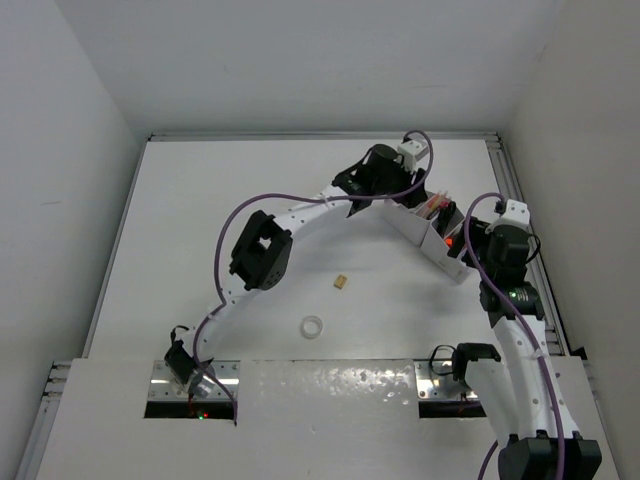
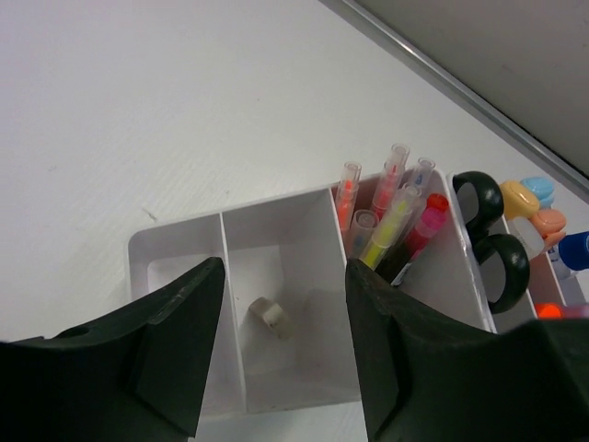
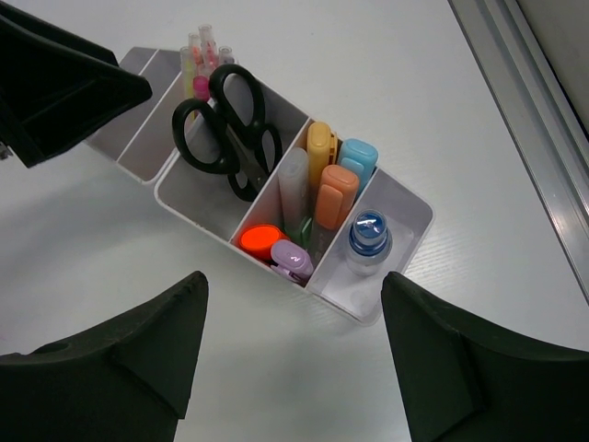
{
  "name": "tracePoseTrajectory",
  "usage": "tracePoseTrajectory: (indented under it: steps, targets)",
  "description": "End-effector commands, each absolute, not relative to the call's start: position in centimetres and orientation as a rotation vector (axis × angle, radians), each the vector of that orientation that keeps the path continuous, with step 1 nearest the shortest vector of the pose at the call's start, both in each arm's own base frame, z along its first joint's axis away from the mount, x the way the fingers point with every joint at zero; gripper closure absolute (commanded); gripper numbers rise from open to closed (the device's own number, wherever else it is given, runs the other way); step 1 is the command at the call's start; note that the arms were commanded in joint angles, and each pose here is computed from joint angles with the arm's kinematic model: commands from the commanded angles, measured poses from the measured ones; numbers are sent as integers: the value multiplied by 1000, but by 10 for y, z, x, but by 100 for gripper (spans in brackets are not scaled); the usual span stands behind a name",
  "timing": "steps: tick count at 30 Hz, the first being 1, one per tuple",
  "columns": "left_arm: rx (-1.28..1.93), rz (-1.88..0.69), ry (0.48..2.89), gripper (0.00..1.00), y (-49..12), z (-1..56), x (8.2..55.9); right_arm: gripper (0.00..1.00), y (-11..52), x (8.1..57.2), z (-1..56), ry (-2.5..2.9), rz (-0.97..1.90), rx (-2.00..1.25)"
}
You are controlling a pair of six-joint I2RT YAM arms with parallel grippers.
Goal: Sort the stationery into containers
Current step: Place the stationery in the storage box, then pick up the stationery from the center of the board.
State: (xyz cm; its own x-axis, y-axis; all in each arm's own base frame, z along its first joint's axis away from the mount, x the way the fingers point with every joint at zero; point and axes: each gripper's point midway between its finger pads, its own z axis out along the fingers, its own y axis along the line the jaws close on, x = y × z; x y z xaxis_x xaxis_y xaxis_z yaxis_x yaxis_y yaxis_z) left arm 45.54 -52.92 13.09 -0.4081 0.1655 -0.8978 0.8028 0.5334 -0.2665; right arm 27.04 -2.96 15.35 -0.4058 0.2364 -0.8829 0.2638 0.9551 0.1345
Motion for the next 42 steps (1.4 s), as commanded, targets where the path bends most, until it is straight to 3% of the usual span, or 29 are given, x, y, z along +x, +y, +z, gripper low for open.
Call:
tracePoseTrajectory:
  steps: [1, 6, 10, 17, 22, 32, 38, 41, 42]
  targets:
    - [778, -880, 1700, 47, -527, 230, 459, 26, -26, 274, 170, 1975, -23, 309]
    - [802, -749, 1854, 46, -471, 243, 451, 27, -26, 269, 171, 2004, -36, 284]
    - [788, -525, 2158, 45, -405, 183, 423, 28, -25, 265, 170, 2003, -30, 272]
    - [988, -388, 2485, 37, -361, 93, 333, 28, -17, 265, 169, 1995, 20, 273]
    - [985, -344, 2561, 33, -356, 61, 304, 28, -16, 261, 173, 1998, 17, 258]
    - [1014, -238, 2665, 34, -335, 15, 265, 28, -23, 249, 175, 1984, -33, 254]
    - [983, -188, 2680, 55, -325, -3, 262, 27, -26, 244, 178, 1974, -57, 253]
    - [974, -191, 2681, 76, -326, -4, 262, 27, -28, 243, 180, 1965, -71, 249]
    - [974, -204, 2691, 87, -327, -5, 261, 27, -29, 243, 181, 1962, -80, 248]
